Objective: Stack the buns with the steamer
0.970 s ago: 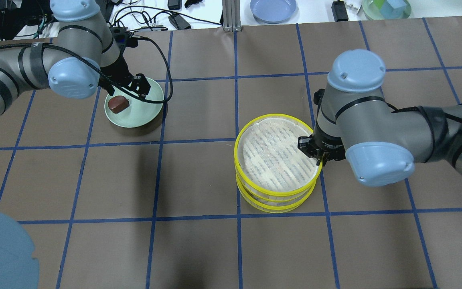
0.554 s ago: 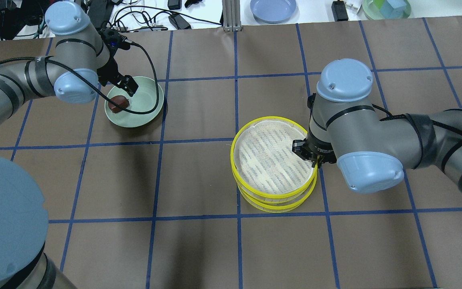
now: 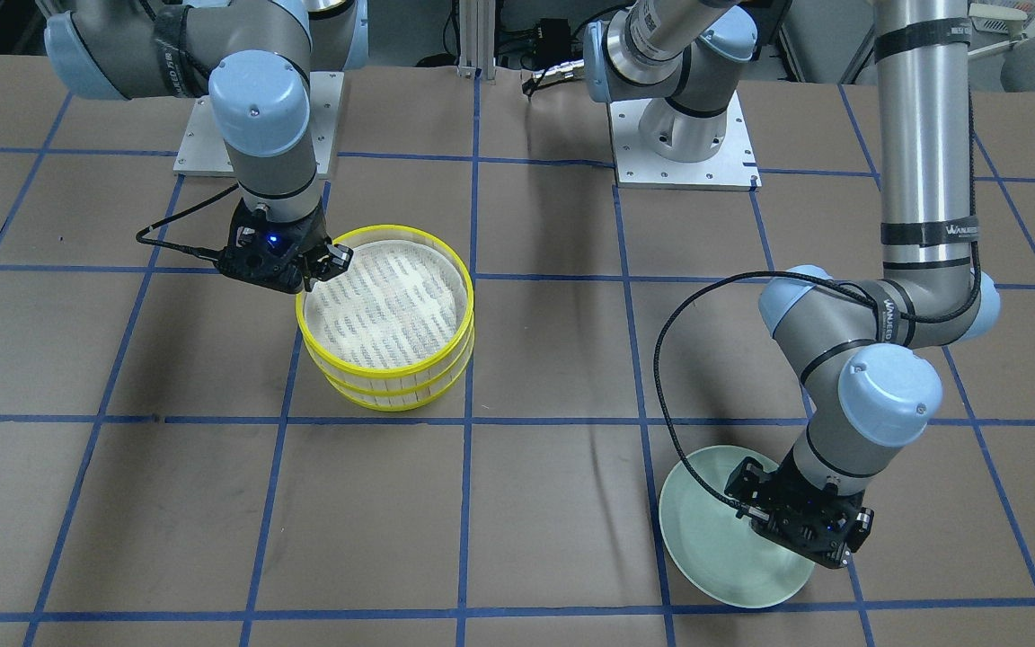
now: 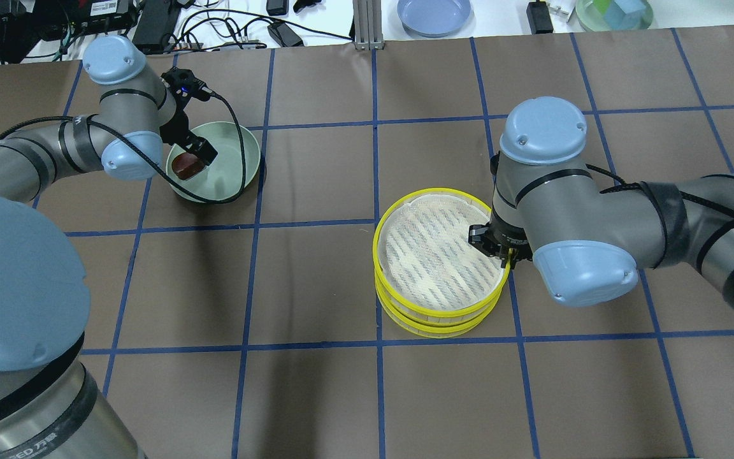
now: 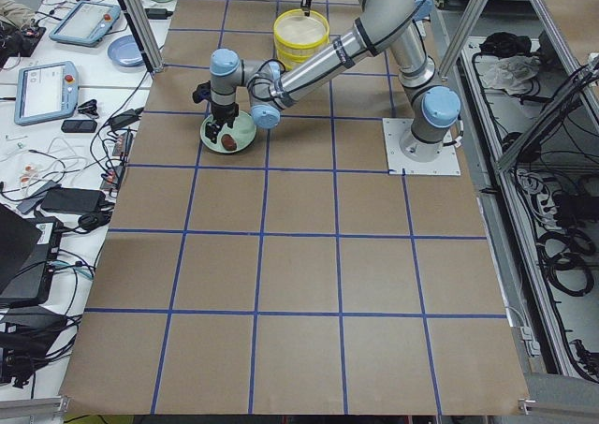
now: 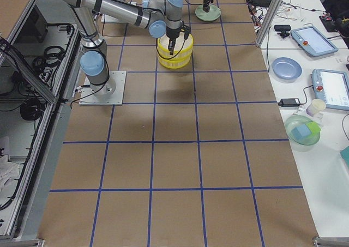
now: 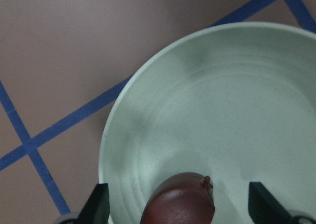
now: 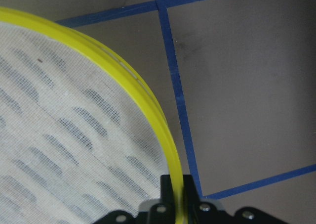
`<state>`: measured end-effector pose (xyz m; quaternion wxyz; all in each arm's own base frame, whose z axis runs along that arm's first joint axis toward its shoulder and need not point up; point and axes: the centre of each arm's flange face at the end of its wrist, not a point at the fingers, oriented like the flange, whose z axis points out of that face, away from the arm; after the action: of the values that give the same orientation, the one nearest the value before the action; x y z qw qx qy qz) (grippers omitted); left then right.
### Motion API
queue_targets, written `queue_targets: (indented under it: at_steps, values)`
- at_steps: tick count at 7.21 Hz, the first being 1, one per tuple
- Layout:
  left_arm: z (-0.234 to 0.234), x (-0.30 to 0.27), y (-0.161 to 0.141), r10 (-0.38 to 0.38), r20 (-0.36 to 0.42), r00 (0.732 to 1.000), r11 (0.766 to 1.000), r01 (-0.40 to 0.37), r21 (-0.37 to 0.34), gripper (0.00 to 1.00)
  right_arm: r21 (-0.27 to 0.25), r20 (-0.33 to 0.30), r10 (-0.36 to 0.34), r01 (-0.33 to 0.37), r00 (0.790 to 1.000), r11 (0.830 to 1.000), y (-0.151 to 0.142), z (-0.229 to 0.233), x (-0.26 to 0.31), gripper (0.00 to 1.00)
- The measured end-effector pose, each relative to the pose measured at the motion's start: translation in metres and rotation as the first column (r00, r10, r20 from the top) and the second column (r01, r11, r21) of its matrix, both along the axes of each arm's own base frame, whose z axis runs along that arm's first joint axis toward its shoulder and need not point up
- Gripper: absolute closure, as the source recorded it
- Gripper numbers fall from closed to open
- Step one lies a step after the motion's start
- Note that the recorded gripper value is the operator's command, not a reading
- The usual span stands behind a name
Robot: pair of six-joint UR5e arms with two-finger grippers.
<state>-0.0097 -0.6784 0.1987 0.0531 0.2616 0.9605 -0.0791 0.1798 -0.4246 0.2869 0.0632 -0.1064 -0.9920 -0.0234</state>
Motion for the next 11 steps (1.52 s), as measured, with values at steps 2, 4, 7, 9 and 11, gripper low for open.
queue_targets:
  at_steps: [2, 4, 7, 9, 11]
  values:
    - [-0.006, 0.001, 0.001, -0.005, -0.005, 1.0, 1.0, 0.005, 0.013, 0.78, 0.011, -0.002, 0.006, -0.006, 1.0, 1.0, 0.0, -0.003, 0.0, 1.0]
    - [-0.008, 0.003, 0.002, -0.005, 0.001, 1.0, 1.0, 0.005, 0.019, 1.0, 0.029, -0.003, 0.015, -0.015, 1.0, 0.999, 0.002, -0.006, 0.0, 1.0]
    - [-0.002, 0.002, 0.0, 0.01, -0.009, 1.0, 1.0, -0.01, 0.002, 1.0, 0.088, -0.011, 0.016, -0.015, 1.0, 0.996, 0.006, -0.013, -0.001, 0.01]
    - [0.026, -0.007, -0.003, 0.091, -0.081, 0.993, 0.994, -0.096, -0.053, 1.0, 0.112, -0.015, 0.01, -0.008, 1.0, 0.994, 0.003, -0.014, -0.001, 0.0]
    - [0.069, -0.037, 0.005, 0.221, -0.153, 0.963, 0.967, -0.236, -0.092, 1.0, 0.127, -0.015, 0.004, -0.002, 1.0, 0.992, -0.012, 0.012, 0.002, 0.0]
